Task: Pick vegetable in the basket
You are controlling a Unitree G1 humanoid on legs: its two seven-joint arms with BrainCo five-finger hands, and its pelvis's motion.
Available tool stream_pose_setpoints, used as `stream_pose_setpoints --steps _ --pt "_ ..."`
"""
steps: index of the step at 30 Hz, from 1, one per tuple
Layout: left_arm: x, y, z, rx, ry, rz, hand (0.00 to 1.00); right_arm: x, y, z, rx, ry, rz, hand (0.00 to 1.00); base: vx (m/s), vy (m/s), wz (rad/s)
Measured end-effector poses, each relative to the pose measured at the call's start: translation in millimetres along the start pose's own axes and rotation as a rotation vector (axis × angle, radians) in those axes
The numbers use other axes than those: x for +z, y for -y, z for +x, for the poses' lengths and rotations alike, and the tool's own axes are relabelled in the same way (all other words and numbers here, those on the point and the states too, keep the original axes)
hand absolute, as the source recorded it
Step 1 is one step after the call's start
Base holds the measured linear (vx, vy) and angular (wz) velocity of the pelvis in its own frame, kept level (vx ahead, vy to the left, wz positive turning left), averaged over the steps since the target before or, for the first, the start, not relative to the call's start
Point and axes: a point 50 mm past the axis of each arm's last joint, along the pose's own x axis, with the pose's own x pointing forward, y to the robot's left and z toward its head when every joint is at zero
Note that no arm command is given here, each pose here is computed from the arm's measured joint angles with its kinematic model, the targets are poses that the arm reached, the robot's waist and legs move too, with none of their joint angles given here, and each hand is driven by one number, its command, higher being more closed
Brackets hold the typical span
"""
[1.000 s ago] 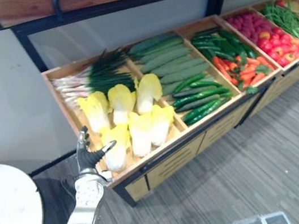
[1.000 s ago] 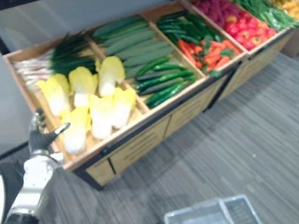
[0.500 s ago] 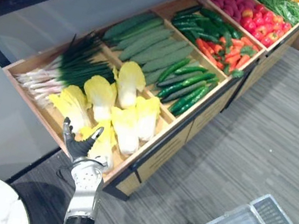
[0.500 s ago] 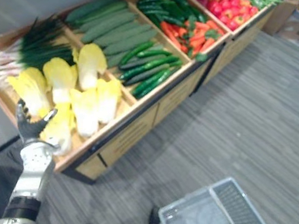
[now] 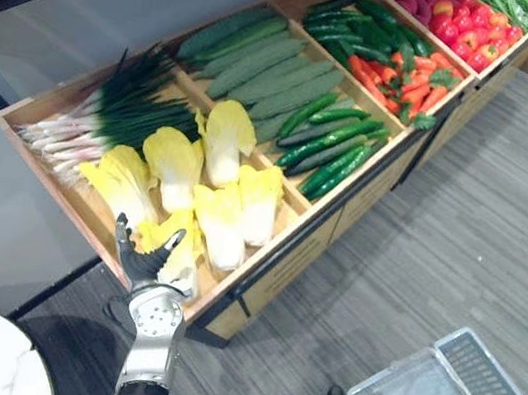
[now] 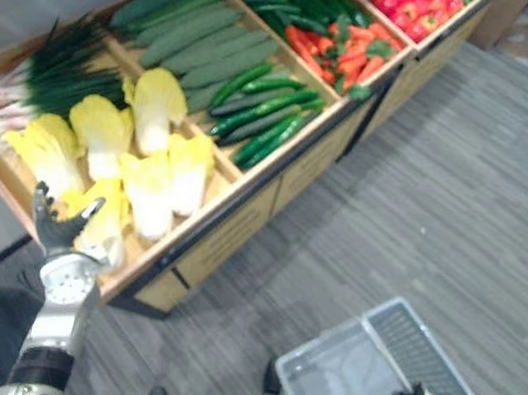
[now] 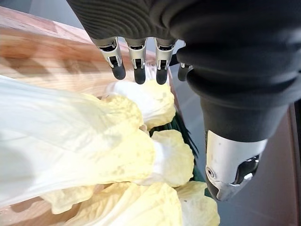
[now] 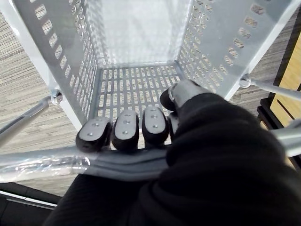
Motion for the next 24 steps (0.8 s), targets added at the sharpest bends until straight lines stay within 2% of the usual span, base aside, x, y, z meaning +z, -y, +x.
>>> stream_pose_setpoints --steps 12,24 --pt "-7.1 2.2 -8.3 -0.042 -0.018 0.024 0.0 -0.5 0.1 -0.5 -0.017 -0.002 -0.003 1.0 0.0 -0.006 -0.02" --pt "-26.8 -8.4 -18.6 -0.053 -0.08 0.085 0.0 -2.9 -1.6 -1.6 -0.017 -0.01 -0.007 1.0 -0.02 -0.006 0.01"
